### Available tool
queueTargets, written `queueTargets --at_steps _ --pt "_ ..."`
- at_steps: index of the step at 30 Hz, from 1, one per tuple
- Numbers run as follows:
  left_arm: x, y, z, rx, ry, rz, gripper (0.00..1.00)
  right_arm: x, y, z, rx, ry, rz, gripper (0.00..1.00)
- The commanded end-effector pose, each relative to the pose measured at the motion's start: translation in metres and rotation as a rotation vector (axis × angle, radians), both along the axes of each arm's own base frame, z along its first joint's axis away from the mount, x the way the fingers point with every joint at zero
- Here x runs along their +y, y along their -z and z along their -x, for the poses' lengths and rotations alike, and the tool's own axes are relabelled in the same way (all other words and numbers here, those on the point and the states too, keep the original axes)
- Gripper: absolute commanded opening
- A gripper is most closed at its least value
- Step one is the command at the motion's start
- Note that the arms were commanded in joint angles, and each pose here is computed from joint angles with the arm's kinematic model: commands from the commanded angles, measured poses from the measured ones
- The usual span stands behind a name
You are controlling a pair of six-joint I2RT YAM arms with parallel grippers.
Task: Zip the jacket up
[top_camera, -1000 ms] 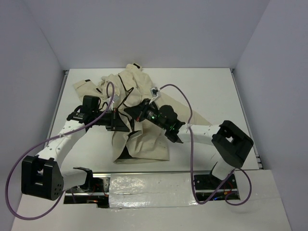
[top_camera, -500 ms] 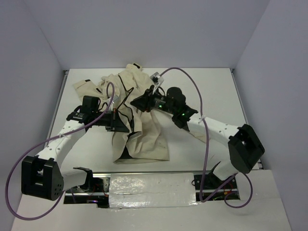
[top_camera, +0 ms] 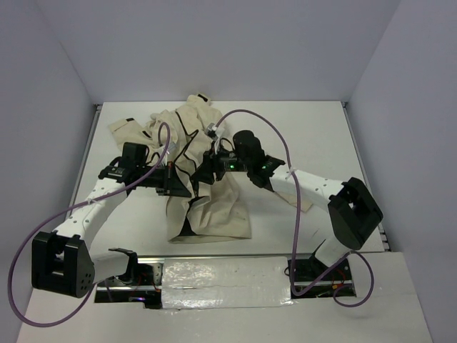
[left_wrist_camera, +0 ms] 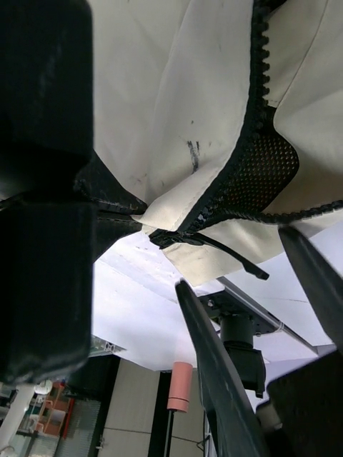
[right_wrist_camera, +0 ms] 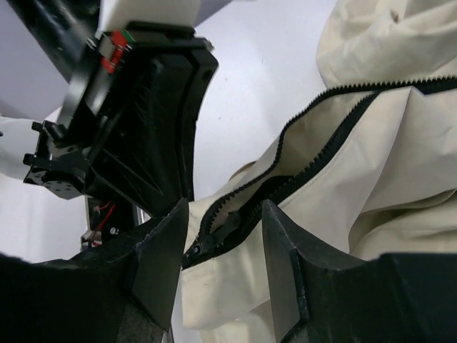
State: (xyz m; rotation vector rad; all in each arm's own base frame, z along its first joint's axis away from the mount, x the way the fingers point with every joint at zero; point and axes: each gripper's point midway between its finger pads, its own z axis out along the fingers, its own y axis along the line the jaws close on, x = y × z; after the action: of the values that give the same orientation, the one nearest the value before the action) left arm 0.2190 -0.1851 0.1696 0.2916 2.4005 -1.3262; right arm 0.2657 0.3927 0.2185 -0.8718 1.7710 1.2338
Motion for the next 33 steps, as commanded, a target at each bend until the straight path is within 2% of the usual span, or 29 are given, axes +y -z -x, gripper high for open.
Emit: queueTargets --at_steps 1,4,13,20,23,24,25,27,31,33 --pt "0.000 -0.015 -0.007 -0.069 0.017 0.008 0.00 0.006 -0.009 -0.002 0.006 0.008 -0.012 0.54" --pt "0.001 -0.013 -0.008 -0.073 0.011 -0.001 0.00 0.001 0.002 -0.006 0.032 0.061 0.012 0.58" --pt "0.001 -0.012 -0.007 -0.075 0.015 -0.005 0.00 0.001 0.011 -0.005 0.038 0.084 0.038 0.60" --pt "0.000 -0.013 -0.008 -0.075 0.015 0.003 0.00 0.023 0.018 0.011 0.037 -0.026 0.044 0.58" --pt "0.000 -0.014 -0.007 -0.076 0.017 0.005 0.00 0.028 0.022 0.014 0.054 -0.050 0.048 0.50" --pt "0.000 -0.013 -0.007 -0.076 0.017 0.003 0.00 0.028 0.023 0.014 0.055 -0.048 0.048 0.44" --pt "0.000 -0.014 -0.007 -0.075 0.017 0.003 0.00 0.028 0.024 0.013 0.054 -0.045 0.046 0.32" --pt "0.001 -0.013 -0.006 -0.073 0.019 0.001 0.00 0.028 0.021 0.013 0.046 -0.040 0.037 0.20" --pt "0.001 -0.013 -0.007 -0.074 0.016 0.001 0.00 0.027 0.015 0.012 0.026 -0.032 0.022 0.07" --pt "0.001 -0.012 -0.008 -0.072 0.009 -0.004 0.00 0.026 0.009 0.010 0.013 -0.024 0.011 0.04"
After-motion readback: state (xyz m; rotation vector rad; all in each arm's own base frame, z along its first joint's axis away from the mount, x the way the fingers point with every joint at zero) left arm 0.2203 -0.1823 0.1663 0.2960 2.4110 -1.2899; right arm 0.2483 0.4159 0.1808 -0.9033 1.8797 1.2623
